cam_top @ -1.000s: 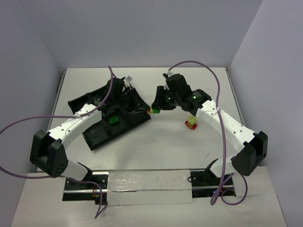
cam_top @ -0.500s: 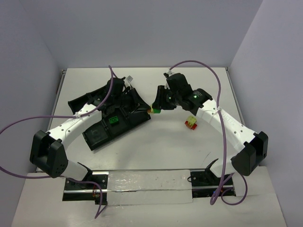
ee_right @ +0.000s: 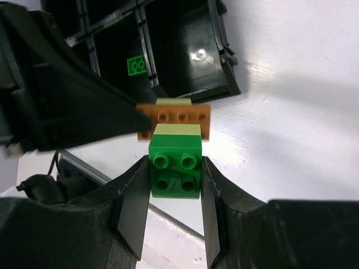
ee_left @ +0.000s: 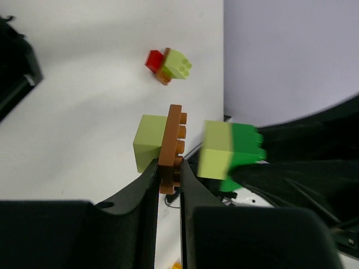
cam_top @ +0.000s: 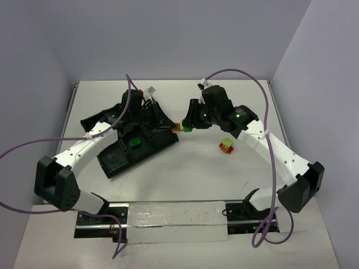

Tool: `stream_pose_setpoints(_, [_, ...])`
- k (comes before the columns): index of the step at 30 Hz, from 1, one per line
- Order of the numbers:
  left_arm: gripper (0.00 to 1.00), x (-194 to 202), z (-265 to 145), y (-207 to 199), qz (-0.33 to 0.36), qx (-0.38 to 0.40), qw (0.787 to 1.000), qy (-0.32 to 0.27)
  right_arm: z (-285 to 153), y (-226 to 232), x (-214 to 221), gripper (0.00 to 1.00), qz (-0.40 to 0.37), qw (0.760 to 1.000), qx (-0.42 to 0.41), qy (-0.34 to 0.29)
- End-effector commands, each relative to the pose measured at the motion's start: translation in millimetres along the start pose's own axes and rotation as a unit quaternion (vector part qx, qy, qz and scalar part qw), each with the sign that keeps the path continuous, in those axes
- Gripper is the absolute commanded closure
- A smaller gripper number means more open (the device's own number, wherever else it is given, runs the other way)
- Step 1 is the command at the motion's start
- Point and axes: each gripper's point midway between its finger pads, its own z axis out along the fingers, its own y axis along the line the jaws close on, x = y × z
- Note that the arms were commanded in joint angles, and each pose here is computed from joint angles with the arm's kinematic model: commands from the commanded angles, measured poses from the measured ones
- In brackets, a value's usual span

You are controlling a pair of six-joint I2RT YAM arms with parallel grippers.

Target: Sort the legos into containers by color

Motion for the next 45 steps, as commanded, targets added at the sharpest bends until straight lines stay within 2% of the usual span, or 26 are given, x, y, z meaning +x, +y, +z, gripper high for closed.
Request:
stream_pose_setpoints(1, [1.00,-14.5,-9.2,11.1,0.012,-0.027,0.999,-0.023,-38.9,12.6,-35.5,1.00,-0.004,0.997,-0.021,-0.072])
stream_pose_setpoints(9, [1.00,-19.6,-12.4,5.8,0.018,-0.026,0.999,-0.031,-48.9,12.6,-44.6,1.00,-0.006,0.996,-0.016,-0.086])
stream_pose_setpoints(13, [1.00,-30.5,-19.6,5.3,0.030,-0.047,0.997,-0.051,-47.3,-10.9,-46.5,1.00,-0.005,0.995,0.036,-0.097])
stream_pose_setpoints(15, [1.00,-38.0,-28.4,17.2,0.032,-0.082,0.994,-0.065,-42.8,-24.2,-42.9,1.00,-0.003,0.994,0.056,-0.090])
stream_pose_setpoints(18, [1.00,-62.3,-55.2,22.3,0.039,-0.120,0.986,-0.112,-21.5,-53.0,-17.2,1.00,0.006,0.995,0.087,-0.057])
stream_pose_setpoints(21, [1.00,-76.0,-75.9,20.7,0.041,-0.123,0.983,-0.133,9.3,-79.4,16.4,1.00,0.010,0.993,0.121,-0.010])
stream_pose_setpoints(30, [1.00,-77.8,-90.3,27.4,-0.014,-0.125,0.981,-0.150,72.5,-139.0,86.1,0.99,0.028,0.976,0.204,0.070])
stream_pose_setpoints(31, [1.00,-76.4,-90.5,27.1,-0.016,-0.118,0.981,-0.151,76.0,-141.6,89.6,0.97,0.027,0.975,0.206,0.074])
stream_pose_setpoints(33, [1.00,-75.4,-91.8,26.6,-0.019,-0.106,0.983,-0.152,84.4,-148.5,98.2,0.84,0.025,0.973,0.213,0.085])
stream_pose_setpoints(34, [1.00,-75.2,-91.2,27.3,-0.020,-0.106,0.983,-0.151,85.8,-149.2,98.9,0.81,0.023,0.973,0.214,0.086])
stream_pose_setpoints(35, [1.00,-74.5,-90.7,28.0,-0.023,-0.107,0.983,-0.147,90.8,-152.7,103.8,0.70,0.019,0.971,0.218,0.093])
stream_pose_setpoints(39, [1.00,-76.0,-91.0,26.1,-0.026,-0.101,0.983,-0.148,98.3,-158.1,111.8,0.54,0.019,0.970,0.222,0.102])
stream_pose_setpoints(45, [1.00,-90.5,-97.1,23.8,-0.042,-0.089,0.982,-0.162,106.7,-157.4,119.5,0.46,0.024,0.970,0.212,0.113])
